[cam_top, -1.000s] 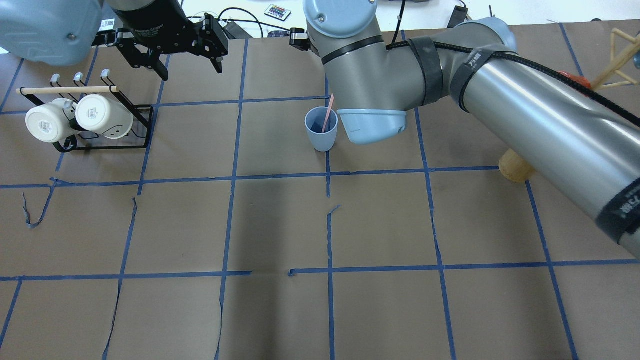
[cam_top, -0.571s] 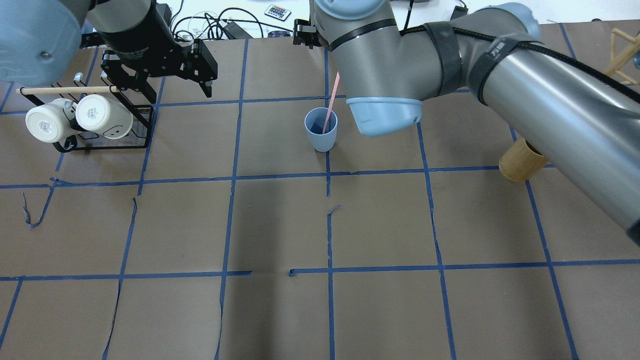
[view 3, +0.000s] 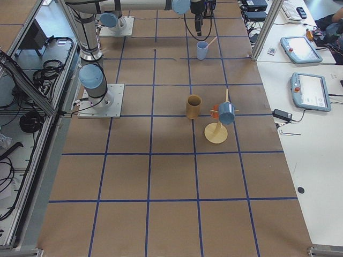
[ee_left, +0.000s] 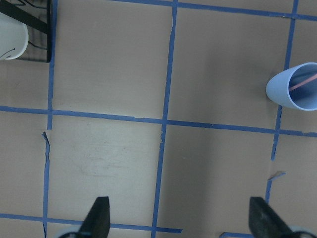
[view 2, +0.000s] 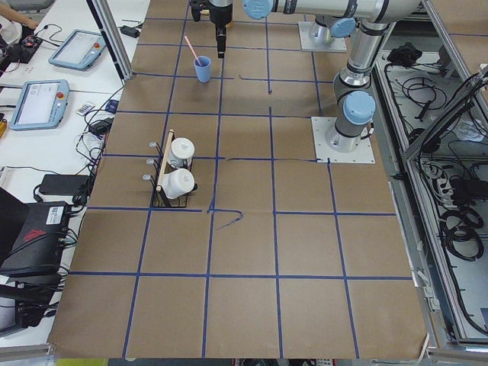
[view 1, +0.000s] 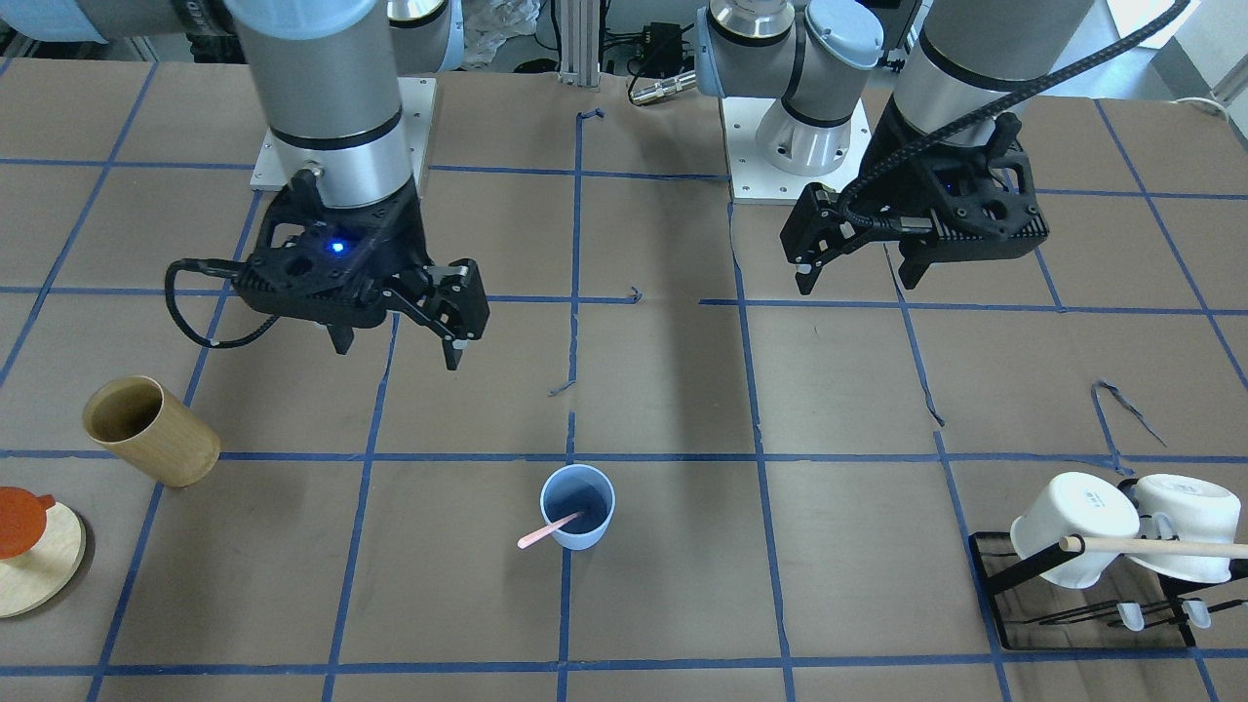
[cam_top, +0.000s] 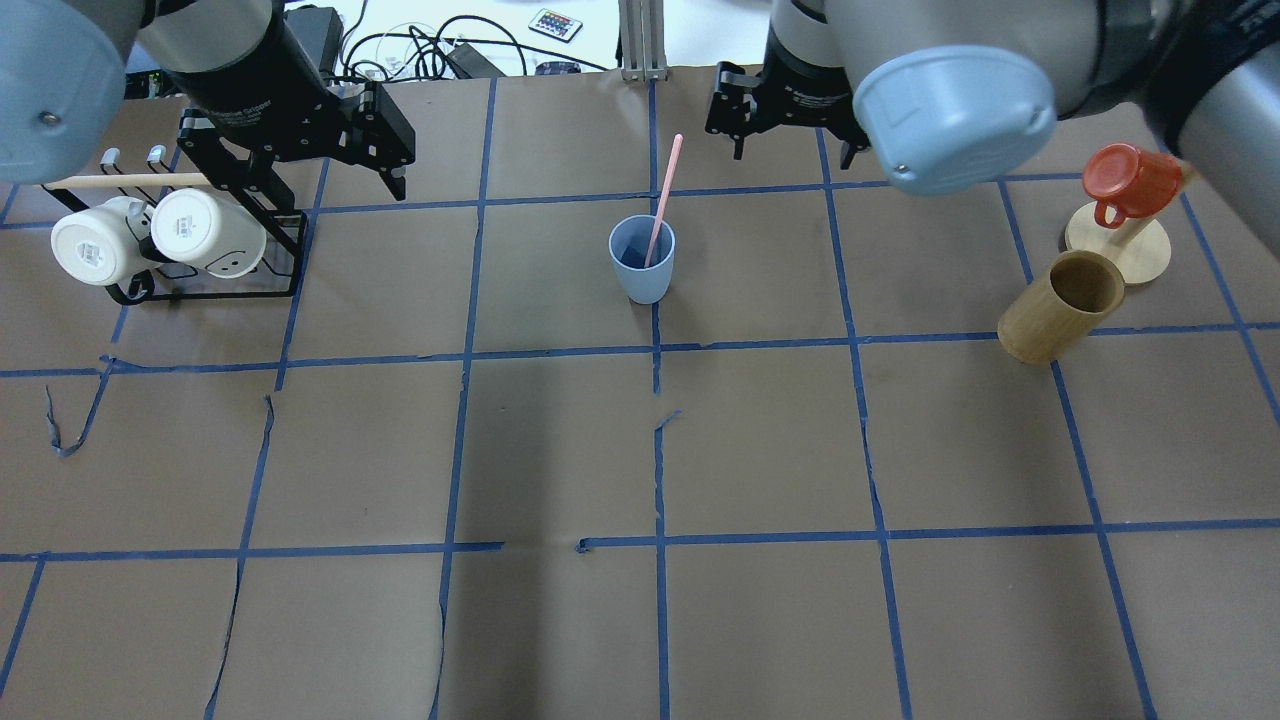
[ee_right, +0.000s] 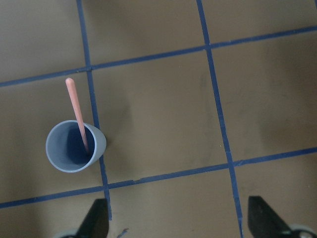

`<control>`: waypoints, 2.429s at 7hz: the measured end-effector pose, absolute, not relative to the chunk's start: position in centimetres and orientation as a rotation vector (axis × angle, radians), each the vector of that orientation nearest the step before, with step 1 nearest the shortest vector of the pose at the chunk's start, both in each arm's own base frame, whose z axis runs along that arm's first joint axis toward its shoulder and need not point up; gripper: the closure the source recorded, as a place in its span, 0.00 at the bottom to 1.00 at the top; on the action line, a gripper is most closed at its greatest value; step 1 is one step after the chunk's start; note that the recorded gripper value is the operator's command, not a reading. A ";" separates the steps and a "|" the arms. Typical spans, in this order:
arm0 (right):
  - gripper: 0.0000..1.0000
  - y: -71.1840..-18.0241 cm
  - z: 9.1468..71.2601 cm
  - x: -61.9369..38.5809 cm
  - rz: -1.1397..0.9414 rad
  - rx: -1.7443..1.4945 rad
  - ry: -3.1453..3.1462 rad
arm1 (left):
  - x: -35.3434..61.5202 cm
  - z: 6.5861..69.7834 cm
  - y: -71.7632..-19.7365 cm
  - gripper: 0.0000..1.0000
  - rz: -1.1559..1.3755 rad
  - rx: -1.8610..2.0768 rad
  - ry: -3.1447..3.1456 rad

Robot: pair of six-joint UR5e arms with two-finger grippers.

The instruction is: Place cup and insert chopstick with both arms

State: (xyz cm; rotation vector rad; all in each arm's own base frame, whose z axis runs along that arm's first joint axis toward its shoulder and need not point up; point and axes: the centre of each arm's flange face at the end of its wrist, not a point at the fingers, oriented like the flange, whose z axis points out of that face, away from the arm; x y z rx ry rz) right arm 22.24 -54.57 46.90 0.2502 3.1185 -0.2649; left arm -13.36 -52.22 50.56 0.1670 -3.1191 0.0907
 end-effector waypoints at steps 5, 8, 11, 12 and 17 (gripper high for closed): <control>0.00 -51.3 47.9 15.5 0.096 0.005 3.160 | -13.3 50.5 -52.3 0.00 0.091 0.168 -3.117; 0.00 -49.6 48.4 12.0 0.097 -0.062 3.155 | -13.3 50.5 -52.3 0.00 0.092 0.170 -3.117; 0.00 -48.4 48.5 10.6 0.093 -0.045 3.156 | -13.3 50.5 -52.4 0.00 0.094 0.169 -3.117; 0.00 -48.3 48.6 10.5 0.091 -0.043 3.156 | -13.4 50.5 -52.4 0.00 0.096 0.169 -3.117; 0.00 -48.4 48.6 10.6 0.085 -0.040 3.156 | -13.4 50.4 -52.4 0.00 0.100 0.166 -3.116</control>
